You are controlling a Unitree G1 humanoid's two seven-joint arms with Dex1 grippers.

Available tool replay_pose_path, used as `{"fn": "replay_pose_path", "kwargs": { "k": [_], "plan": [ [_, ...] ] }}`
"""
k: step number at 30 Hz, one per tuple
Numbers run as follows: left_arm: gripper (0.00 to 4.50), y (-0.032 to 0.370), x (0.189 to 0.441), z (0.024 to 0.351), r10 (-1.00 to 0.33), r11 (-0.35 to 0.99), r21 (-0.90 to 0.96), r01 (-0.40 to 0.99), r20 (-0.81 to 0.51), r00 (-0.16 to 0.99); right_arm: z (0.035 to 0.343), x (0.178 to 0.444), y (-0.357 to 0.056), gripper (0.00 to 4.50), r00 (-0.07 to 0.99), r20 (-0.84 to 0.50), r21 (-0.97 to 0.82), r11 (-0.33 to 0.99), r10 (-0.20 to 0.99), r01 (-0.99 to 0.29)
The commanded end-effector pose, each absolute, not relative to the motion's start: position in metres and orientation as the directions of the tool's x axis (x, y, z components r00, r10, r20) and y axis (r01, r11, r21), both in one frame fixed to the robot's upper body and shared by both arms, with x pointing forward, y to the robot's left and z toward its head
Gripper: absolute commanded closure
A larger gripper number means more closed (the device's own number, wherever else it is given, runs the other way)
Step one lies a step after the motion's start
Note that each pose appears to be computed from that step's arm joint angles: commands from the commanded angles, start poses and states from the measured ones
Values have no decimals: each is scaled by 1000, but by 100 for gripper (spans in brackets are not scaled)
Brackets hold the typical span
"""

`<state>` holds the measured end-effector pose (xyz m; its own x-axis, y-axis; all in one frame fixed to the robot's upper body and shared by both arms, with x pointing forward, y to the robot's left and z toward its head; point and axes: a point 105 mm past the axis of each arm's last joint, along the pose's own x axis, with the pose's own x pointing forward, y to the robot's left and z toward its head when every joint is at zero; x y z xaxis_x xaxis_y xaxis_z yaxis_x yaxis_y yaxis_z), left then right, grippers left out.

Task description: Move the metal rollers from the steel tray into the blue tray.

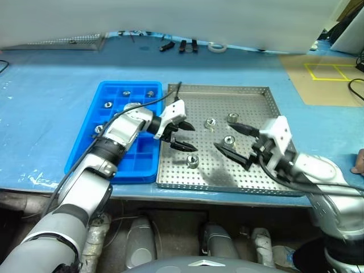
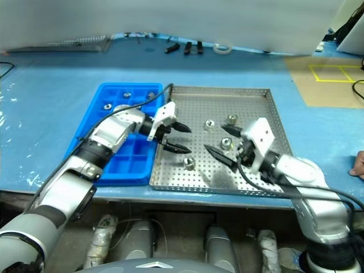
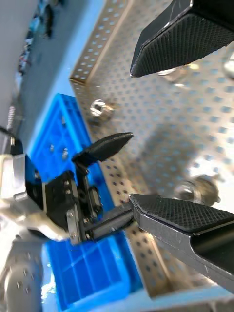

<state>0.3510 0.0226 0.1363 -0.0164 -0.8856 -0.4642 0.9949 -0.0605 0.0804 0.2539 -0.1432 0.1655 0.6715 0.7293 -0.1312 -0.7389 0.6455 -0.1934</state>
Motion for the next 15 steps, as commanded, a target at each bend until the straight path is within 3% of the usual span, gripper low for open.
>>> {"fn": "replay_pose_path", "kwargs": {
  "k": [1,6,15],
  "plan": [
    [16,17,352,138,-846,-177,130,976,-526,-84,174,233,-142,46,687,-121,-209,658,717,-724],
    [16,13,356,125,-784,-246,145,958,-610,-109,161,208,-136,46,701,-161,-166,681,694,-713],
    [16,31,355,103,-683,-329,123,936,-716,-146,153,193,-132,46,706,-194,-153,690,681,-707]
  ]
}}
